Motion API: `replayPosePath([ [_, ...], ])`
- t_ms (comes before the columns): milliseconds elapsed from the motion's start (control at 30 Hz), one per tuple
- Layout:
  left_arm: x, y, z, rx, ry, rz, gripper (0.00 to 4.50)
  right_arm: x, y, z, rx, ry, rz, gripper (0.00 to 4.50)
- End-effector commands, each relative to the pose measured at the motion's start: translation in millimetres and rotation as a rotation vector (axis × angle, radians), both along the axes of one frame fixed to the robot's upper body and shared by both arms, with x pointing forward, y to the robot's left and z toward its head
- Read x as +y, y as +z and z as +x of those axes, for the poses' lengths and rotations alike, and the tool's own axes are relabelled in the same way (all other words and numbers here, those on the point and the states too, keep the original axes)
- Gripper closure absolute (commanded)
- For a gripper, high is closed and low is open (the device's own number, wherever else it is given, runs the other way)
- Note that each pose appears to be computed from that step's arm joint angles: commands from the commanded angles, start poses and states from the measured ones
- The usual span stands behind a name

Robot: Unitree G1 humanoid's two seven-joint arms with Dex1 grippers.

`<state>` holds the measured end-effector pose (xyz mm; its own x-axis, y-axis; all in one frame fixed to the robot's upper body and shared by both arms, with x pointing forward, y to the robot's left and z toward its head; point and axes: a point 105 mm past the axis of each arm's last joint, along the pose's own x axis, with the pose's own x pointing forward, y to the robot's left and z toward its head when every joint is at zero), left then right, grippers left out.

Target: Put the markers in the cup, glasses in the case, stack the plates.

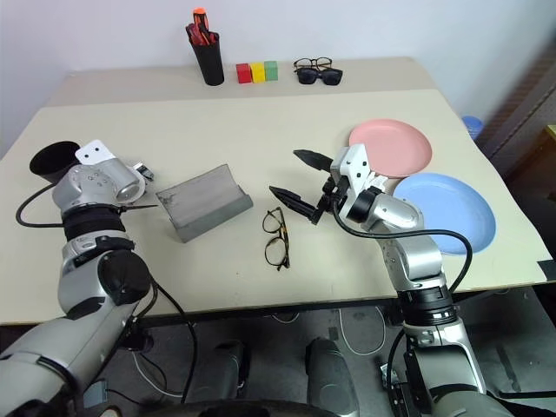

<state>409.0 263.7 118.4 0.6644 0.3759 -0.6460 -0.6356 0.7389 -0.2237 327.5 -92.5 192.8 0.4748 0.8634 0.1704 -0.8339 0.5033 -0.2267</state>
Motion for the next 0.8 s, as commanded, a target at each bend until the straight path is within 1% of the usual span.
replayPosePath([
  [33,-25.6,-9.6,-1.1,0.041,-0.110,0.058,0.34,0.1,14.8,-2.4,-0.060,0.006,0.013,0.00],
  [133,-23.2,0.2,-3.9,0.031,-0.056,0.123,0.34,0.6,14.2,-1.6,-0.058,0.006,0.013,0.00],
  [267,-8.7,3.5,-4.7,0.057,0.032,0.179,0.34,1.7,14.3,-1.1,-0.059,0.005,0.017,0.00],
  [533,9.7,7.2,-1.5,0.072,0.106,0.200,0.34,-0.7,14.4,-1.8,-0.062,-0.008,0.019,0.00],
  [700,17.5,9.8,-3.1,0.078,0.133,0.230,0.34,-2.6,12.6,-3.0,-0.059,-0.018,0.019,0.00],
  [800,22.6,7.1,-5.5,0.092,0.162,0.242,0.34,-3.6,12.1,-2.9,-0.057,-0.023,0.020,0.00],
])
